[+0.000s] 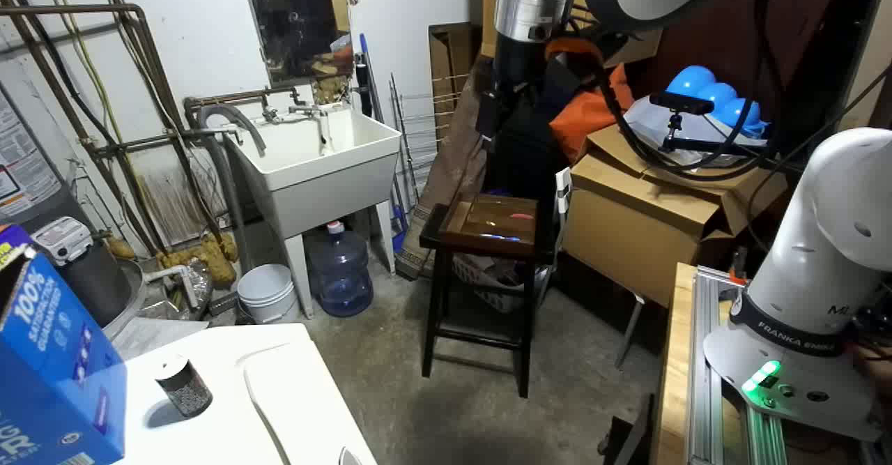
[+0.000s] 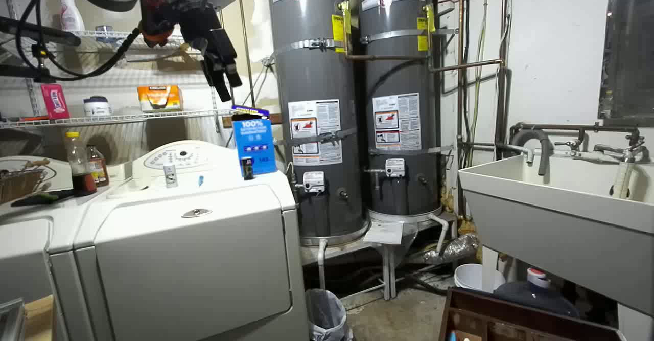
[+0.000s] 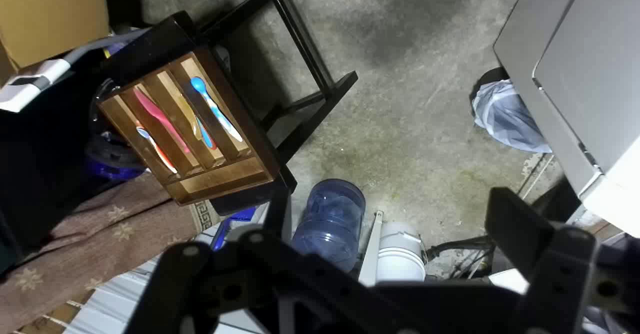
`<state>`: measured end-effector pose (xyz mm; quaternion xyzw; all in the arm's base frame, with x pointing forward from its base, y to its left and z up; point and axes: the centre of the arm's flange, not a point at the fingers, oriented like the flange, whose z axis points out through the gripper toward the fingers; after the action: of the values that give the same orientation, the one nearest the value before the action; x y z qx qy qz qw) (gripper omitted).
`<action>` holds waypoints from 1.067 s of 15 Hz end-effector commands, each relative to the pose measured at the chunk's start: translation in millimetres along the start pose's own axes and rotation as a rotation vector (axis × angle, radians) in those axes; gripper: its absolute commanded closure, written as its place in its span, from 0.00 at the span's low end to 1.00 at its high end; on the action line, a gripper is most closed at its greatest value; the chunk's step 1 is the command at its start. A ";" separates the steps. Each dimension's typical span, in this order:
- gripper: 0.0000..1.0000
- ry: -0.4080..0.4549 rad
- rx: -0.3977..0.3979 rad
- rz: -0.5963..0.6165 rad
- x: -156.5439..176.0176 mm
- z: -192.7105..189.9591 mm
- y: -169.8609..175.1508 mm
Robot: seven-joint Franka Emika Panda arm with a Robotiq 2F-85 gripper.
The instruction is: Move the pink thing from the utensil organizer to the washing machine
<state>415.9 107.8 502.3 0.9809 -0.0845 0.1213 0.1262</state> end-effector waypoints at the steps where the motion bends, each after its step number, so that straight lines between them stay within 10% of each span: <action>1: 0.00 0.000 0.000 0.000 0.0 0.0 0.0; 11: 0.00 0.013 -0.015 0.009 1.9 2.0 5.0; 16: 0.00 0.035 0.078 0.007 16.7 25.7 88.4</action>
<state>424.1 68.3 506.3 0.9814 -0.0891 0.1302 0.1091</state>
